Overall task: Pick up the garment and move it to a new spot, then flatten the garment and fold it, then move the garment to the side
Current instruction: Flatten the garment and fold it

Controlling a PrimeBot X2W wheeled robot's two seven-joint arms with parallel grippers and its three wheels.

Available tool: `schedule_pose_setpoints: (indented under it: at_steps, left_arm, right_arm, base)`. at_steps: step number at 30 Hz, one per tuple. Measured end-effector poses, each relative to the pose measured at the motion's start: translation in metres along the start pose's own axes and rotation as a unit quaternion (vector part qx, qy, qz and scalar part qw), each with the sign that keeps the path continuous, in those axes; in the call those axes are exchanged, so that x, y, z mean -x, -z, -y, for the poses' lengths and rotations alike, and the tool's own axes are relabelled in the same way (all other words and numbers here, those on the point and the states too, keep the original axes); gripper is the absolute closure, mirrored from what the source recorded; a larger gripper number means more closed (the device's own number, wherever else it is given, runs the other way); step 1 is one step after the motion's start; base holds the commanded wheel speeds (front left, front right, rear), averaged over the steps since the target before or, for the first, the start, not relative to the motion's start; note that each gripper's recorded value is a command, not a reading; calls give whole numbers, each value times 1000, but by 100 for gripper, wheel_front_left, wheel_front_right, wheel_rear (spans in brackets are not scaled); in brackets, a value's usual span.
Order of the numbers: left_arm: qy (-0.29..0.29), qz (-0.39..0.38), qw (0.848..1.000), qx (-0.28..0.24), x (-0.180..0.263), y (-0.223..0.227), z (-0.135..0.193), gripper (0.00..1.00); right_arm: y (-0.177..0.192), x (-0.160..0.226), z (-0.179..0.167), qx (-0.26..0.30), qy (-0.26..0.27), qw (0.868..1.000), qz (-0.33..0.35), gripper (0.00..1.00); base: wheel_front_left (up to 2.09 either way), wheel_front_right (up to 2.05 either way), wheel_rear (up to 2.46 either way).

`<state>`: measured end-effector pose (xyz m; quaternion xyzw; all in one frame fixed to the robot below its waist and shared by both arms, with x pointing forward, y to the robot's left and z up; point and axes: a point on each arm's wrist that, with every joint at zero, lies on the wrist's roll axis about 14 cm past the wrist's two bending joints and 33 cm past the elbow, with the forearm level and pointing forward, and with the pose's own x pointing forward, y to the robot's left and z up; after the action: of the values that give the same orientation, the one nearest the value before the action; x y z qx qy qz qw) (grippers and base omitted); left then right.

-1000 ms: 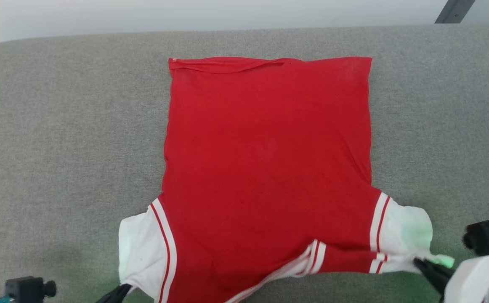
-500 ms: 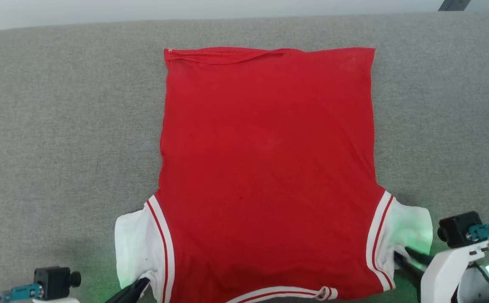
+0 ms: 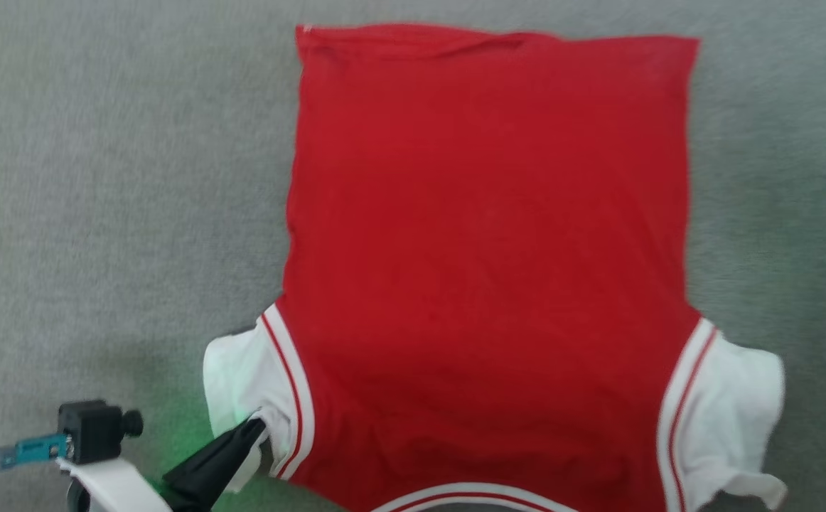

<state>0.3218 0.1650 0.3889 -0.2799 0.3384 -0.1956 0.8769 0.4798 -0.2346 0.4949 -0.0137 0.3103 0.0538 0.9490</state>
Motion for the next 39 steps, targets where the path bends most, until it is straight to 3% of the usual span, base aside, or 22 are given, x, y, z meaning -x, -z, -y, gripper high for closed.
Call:
schedule_pose_setpoints:
  at_steps: [3, 9, 13, 15, 19, 20, 22, 28, 34, 39]
  left_arm:
    - [2, -2, 1000, -1, -6, -3, -2, 100]
    - [-7, -4, 1000, 9, -12, -3, -8, 100]
    - [-20, -4, 1000, 19, -13, -1, -15, 100]
    - [-32, 0, 999, 24, -12, -3, -21, 100]
    - [-40, 5, 999, 28, -12, -5, -25, 100]
    - [-40, 6, 999, 29, -13, -5, -25, 100]
    - [-39, 7, 999, 28, -13, -6, -25, 100]
    - [-34, 28, 999, 14, -15, -19, -23, 100]
    - [-28, 43, 999, 5, -5, -21, -14, 100]
    - [-23, 53, 998, 1, 5, -20, -7, 100]
  right_arm:
    - [-25, -38, 3, 2, 17, 1000, -5, 0]
    - [-39, -97, -15, -1, 10, 999, -44, 0]
    - [-32, -136, -33, -1, -1, 996, -86, 0]
    - [-10, -158, -50, 3, -16, 990, -138, 0]
    - [7, -174, -69, -1, -37, 984, -174, 0]
    - [6, -177, -70, 0, -38, 984, -175, 27]
    - [7, -178, -72, 1, -40, 983, -177, 100]
    - [-3, -169, -65, -6, -37, 987, -157, 100]
    - [-10, -125, -39, -2, -34, 990, -134, 100]
    - [43, -60, -26, 14, -60, 974, -220, 100]
  base:
    - [0, 0, 0]
    - [0, 0, 0]
    - [0, 0, 0]
    - [0, 0, 0]
    - [0, 0, 0]
    - [0, 0, 0]
    - [0, 0, 0]
    - [0, 0, 0]
    - [0, 0, 0]
    - [0, 0, 0]
